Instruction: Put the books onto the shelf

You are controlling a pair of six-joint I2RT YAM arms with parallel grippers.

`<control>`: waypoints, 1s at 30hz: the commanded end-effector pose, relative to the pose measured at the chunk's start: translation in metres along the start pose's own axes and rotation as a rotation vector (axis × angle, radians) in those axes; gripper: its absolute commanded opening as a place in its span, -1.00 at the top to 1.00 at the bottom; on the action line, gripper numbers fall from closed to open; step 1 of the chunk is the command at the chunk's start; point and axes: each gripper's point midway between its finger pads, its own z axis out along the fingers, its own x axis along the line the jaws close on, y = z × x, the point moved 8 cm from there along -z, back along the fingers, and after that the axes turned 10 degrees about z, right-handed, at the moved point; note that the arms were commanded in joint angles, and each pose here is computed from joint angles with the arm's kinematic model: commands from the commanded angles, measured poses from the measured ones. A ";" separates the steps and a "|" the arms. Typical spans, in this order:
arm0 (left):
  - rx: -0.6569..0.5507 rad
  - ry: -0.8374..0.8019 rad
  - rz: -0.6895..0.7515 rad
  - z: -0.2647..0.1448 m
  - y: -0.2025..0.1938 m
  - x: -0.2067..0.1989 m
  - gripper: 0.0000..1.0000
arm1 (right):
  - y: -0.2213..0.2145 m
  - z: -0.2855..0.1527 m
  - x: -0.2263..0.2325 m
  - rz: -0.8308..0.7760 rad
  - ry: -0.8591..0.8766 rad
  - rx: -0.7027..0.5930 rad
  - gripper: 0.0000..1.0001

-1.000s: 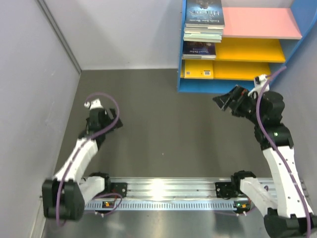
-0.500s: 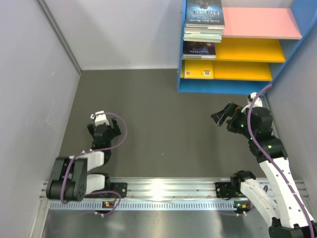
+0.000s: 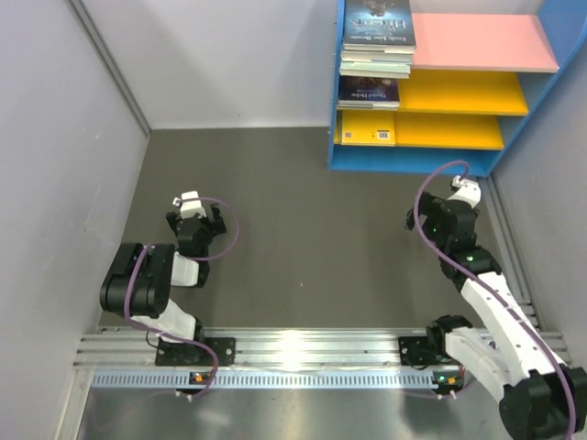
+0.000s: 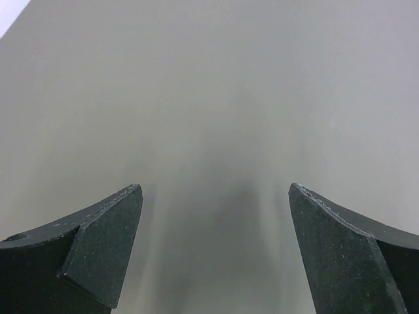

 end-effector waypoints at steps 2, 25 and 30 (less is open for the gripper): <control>-0.107 -0.007 -0.009 0.004 0.019 0.001 -0.97 | 0.003 0.030 -0.015 -0.103 -0.065 -0.262 -0.99; -0.108 -0.007 -0.006 0.004 0.019 0.001 -0.98 | -0.021 0.116 -0.041 -0.272 0.177 -0.401 -1.00; -0.107 -0.007 -0.006 0.004 0.019 0.001 -0.98 | -0.020 0.115 -0.039 -0.271 0.177 -0.406 -0.99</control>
